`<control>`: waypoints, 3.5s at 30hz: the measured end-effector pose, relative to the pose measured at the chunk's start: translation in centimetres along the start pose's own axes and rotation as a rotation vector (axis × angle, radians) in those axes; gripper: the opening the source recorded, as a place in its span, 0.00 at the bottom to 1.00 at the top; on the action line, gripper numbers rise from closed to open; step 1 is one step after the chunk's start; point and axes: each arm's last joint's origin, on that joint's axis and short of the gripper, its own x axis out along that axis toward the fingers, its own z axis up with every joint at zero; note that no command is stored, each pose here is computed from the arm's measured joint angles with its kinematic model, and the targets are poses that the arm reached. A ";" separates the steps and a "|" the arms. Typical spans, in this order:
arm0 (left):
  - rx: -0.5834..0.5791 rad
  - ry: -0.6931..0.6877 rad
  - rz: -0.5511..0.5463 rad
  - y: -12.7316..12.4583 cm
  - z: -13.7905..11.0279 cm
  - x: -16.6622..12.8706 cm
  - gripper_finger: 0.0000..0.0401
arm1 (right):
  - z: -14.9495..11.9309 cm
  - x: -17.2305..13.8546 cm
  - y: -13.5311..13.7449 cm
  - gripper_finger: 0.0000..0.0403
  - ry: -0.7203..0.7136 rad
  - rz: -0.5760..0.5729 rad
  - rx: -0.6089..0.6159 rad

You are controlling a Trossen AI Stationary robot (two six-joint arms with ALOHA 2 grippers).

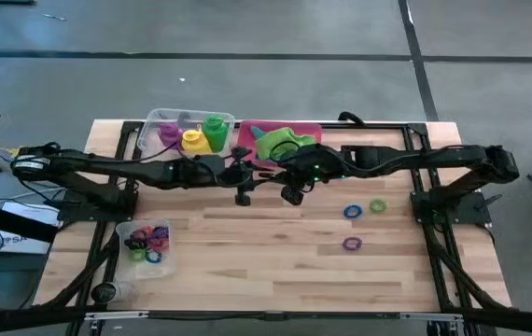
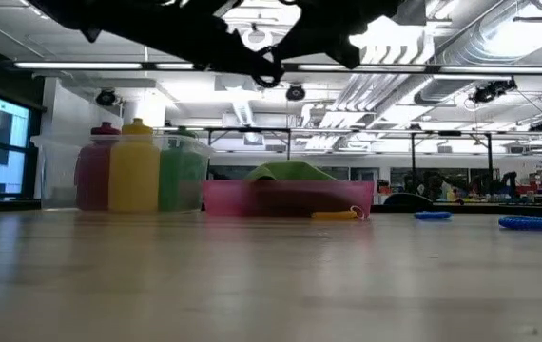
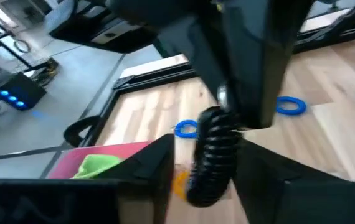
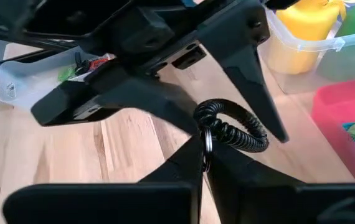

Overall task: Pick & Place Sports Items
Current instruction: Put the black spring keychain into the bottom transparent bin, then put the blue spring keychain into the bottom transparent bin

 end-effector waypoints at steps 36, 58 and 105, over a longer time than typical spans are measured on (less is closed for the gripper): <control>-0.082 0.088 0.014 0.5 -0.2 -1.5 0.03 | 0.0 0.0 0.0 0.56 -0.001 0.006 0.075; -0.397 0.377 -0.427 -0.4 -0.7 -10.4 0.03 | 0.3 0.0 -0.1 0.57 -0.038 -0.016 0.105; -0.286 1.130 -0.667 -10.2 -7.0 -21.0 0.50 | 0.1 0.0 -0.4 0.57 -0.054 -0.102 0.385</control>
